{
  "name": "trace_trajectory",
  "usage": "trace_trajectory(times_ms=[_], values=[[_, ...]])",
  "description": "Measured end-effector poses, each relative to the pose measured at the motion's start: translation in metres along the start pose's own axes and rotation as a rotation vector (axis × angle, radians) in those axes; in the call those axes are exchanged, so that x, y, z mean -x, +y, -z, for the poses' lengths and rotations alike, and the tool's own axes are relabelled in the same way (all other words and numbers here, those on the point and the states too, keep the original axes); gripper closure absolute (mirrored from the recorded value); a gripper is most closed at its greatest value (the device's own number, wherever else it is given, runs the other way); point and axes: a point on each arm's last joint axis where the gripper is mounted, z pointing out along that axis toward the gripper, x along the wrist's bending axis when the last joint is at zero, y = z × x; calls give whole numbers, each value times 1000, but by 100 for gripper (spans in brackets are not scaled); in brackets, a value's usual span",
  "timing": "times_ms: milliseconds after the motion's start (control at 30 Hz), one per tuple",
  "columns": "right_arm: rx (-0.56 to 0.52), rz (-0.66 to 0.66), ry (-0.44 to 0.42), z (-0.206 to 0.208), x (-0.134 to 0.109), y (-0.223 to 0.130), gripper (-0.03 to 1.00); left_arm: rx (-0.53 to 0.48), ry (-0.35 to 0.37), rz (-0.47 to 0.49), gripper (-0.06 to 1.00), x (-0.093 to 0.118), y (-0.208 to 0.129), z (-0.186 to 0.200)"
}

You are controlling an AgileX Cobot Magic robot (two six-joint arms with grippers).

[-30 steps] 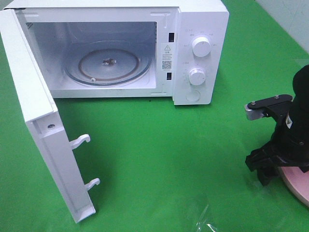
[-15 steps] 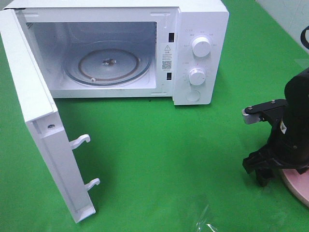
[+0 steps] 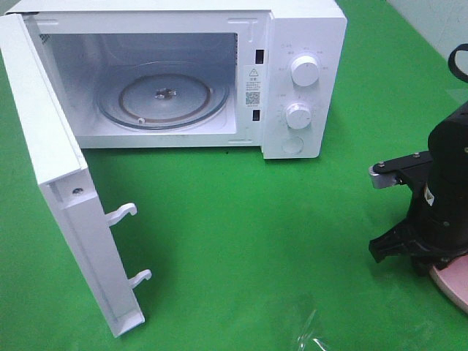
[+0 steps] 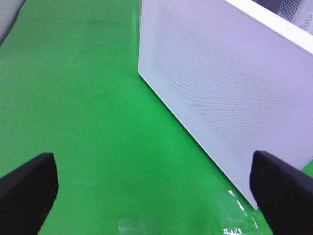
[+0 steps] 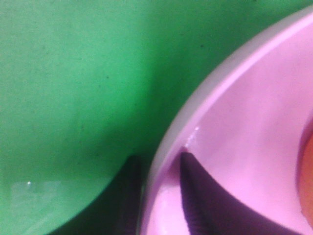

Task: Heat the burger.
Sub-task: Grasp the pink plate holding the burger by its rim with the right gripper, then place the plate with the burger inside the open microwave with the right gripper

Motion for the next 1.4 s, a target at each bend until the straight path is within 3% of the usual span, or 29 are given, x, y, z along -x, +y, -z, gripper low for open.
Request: trace_trajectory(times_ms=[33,67,167,467,800,1000,1400], values=[[0,0,0,0,0,0,72,0,0,0,-5,0,0,0],[-2,-13,0,0,0,0,81,0,0,0,-5,0,0,0],[-18,-20,-7,0,1,-2,91,0,0,0,-5,0,0,0],[-35,-4,-20,1,0,-3,92,0,0,0,-5,0,0,0],[-79,56,-114,6,-14,-10,96,0,0,0,-5,0,0,0],[-69,111,-130,11,-28,-12,96,0,0,0,-5,0,0,0],[-14,163,-178,36,-33,-15,95,0,0,0,-5,0,0,0]])
